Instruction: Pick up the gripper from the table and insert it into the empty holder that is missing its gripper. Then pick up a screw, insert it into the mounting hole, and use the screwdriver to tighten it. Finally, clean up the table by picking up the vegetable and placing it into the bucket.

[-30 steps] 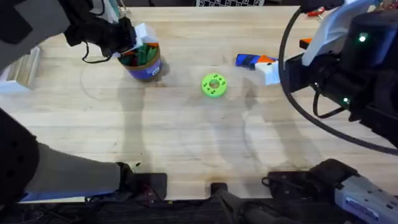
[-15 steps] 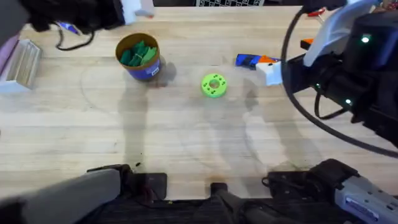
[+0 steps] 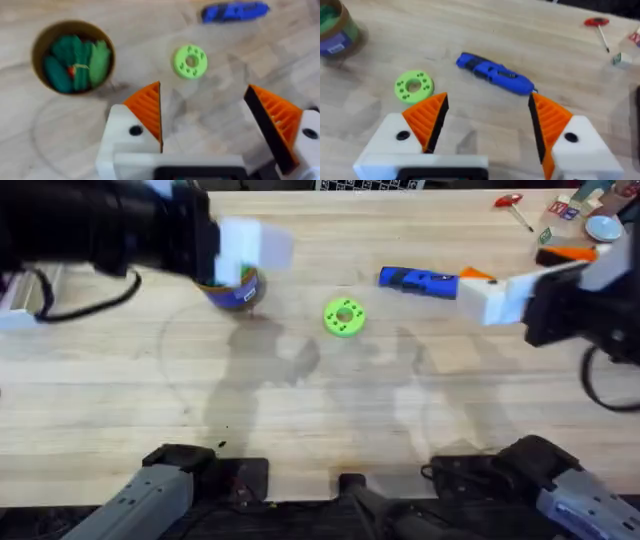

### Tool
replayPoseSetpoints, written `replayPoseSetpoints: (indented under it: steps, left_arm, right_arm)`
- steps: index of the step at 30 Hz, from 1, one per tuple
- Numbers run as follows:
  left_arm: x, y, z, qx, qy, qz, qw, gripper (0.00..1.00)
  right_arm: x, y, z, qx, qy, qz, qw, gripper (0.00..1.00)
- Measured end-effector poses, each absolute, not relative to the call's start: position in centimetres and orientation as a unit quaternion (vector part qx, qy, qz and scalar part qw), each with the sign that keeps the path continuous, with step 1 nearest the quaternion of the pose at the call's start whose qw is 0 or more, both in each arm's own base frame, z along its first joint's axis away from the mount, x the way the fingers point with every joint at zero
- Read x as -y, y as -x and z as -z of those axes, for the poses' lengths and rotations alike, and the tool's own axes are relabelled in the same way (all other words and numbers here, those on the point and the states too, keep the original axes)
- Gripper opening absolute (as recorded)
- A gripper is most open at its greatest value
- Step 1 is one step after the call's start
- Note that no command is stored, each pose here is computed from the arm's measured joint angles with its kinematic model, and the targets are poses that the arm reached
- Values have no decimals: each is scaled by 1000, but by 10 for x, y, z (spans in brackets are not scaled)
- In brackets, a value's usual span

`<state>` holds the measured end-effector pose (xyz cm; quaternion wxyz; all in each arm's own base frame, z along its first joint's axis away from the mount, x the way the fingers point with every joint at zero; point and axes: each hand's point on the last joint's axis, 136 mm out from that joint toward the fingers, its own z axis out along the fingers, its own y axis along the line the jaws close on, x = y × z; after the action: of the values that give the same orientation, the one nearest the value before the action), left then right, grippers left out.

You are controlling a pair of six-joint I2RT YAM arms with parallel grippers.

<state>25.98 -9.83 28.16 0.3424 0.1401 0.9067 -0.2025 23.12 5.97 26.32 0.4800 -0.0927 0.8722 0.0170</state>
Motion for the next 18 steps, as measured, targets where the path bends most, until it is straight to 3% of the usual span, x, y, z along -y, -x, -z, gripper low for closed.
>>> replayPoseSetpoints:
  steps: [6,18]
  left_arm:
    - [108,-225,-272,-917,-164,211,295,988]
    - [109,-222,-272,-917,-167,211,293,988]
  right_arm:
    - [-49,-205,-269,-895,77,-18,439,964]
    - [-46,-199,-268,-901,69,-19,428,964]
